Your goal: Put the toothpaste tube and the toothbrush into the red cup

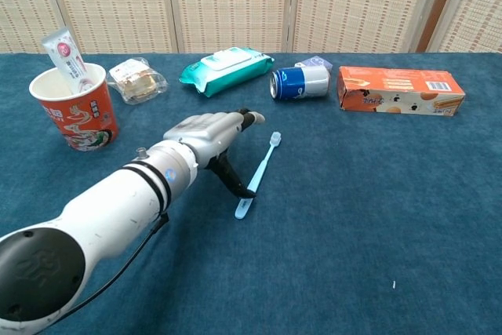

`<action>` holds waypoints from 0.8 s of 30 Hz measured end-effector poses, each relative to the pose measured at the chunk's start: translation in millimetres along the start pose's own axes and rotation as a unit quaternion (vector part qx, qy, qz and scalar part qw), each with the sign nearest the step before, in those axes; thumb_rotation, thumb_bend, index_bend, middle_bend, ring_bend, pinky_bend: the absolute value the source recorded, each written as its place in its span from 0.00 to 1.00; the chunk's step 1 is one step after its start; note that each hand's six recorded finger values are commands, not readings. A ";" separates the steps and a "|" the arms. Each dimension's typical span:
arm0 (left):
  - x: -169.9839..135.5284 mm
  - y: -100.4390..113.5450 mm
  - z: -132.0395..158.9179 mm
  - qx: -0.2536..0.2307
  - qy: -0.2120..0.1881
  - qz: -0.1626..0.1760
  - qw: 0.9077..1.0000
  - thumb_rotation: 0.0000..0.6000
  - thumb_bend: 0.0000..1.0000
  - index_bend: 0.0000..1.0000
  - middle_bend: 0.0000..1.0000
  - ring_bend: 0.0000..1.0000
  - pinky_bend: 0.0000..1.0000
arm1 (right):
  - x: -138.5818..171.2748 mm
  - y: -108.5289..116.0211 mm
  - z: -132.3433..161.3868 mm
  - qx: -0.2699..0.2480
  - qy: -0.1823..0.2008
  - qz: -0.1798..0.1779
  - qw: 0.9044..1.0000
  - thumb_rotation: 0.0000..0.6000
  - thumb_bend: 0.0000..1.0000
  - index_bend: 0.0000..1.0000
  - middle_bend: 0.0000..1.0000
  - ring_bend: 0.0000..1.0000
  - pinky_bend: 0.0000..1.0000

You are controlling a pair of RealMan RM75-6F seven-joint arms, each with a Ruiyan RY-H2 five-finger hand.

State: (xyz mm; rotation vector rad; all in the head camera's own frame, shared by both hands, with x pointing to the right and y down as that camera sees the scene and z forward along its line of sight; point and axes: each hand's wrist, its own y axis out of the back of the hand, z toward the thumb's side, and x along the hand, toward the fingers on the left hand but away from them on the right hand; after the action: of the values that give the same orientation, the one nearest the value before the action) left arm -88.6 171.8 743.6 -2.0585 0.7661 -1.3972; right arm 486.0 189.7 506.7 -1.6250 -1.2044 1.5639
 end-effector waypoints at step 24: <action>3.6 -1.9 -8.8 0.014 0.012 0.003 1.000 1.00 0.00 0.00 0.00 0.00 0.00 | -4.0 -1.2 1.6 0.001 -0.003 0.001 1.000 1.00 0.00 0.05 0.04 0.00 0.25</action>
State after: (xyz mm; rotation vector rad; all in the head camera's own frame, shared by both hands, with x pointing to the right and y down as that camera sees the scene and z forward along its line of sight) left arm -95.5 169.6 750.1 -2.0202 0.7573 -1.4248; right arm 484.5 186.4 509.3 -1.6227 -1.2048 1.5713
